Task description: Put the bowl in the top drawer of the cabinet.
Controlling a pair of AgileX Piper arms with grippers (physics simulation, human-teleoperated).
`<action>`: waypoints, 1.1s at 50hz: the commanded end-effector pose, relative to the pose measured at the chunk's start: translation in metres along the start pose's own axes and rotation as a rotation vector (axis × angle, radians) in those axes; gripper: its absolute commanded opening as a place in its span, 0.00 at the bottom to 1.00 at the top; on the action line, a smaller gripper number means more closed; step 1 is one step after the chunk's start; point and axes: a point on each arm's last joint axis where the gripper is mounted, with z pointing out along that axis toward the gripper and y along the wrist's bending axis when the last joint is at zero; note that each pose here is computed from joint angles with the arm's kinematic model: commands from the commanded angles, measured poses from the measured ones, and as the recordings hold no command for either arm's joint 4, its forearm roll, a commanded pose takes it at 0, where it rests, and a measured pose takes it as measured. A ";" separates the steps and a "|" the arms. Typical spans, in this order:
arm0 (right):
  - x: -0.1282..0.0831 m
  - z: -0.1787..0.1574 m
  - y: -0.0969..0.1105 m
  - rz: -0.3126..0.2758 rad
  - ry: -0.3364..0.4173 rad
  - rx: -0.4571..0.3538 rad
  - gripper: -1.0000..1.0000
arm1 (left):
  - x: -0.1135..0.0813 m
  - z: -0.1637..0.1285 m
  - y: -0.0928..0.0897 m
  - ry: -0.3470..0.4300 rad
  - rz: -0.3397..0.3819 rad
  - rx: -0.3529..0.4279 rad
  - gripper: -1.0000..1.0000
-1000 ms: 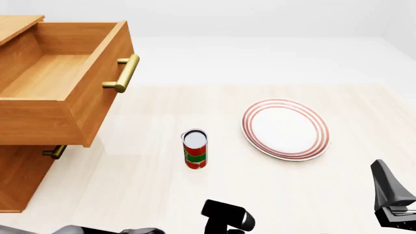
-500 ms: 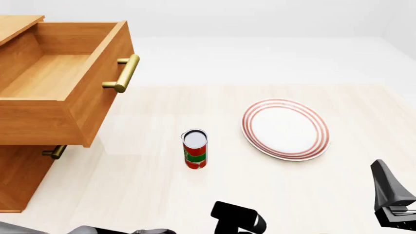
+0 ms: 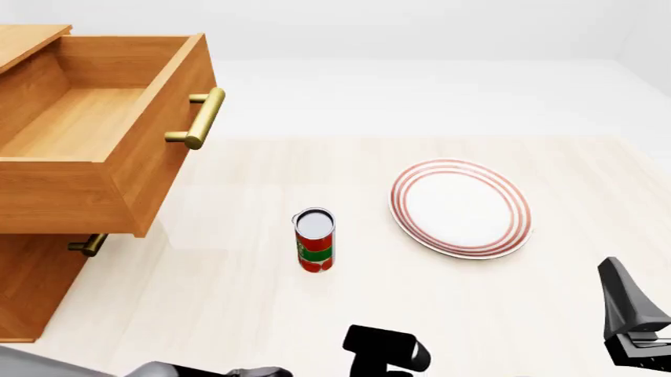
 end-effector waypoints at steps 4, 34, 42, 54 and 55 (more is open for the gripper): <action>0.000 0.000 0.000 0.000 -0.001 0.000 1.00 | 0.001 0.006 0.002 0.002 -0.010 -0.005 1.00; 0.000 0.000 0.000 0.000 0.000 0.000 1.00 | 0.006 0.024 0.003 0.012 -0.016 -0.005 1.00; 0.000 0.000 0.000 0.000 0.000 0.000 1.00 | 0.004 0.027 0.005 0.008 -0.017 -0.011 1.00; 0.000 0.000 0.000 0.000 0.000 0.000 1.00 | 0.006 0.035 0.009 0.013 -0.019 -0.018 1.00; 0.000 0.000 0.000 0.000 0.000 0.000 1.00 | 0.007 0.036 0.009 0.014 -0.018 -0.019 1.00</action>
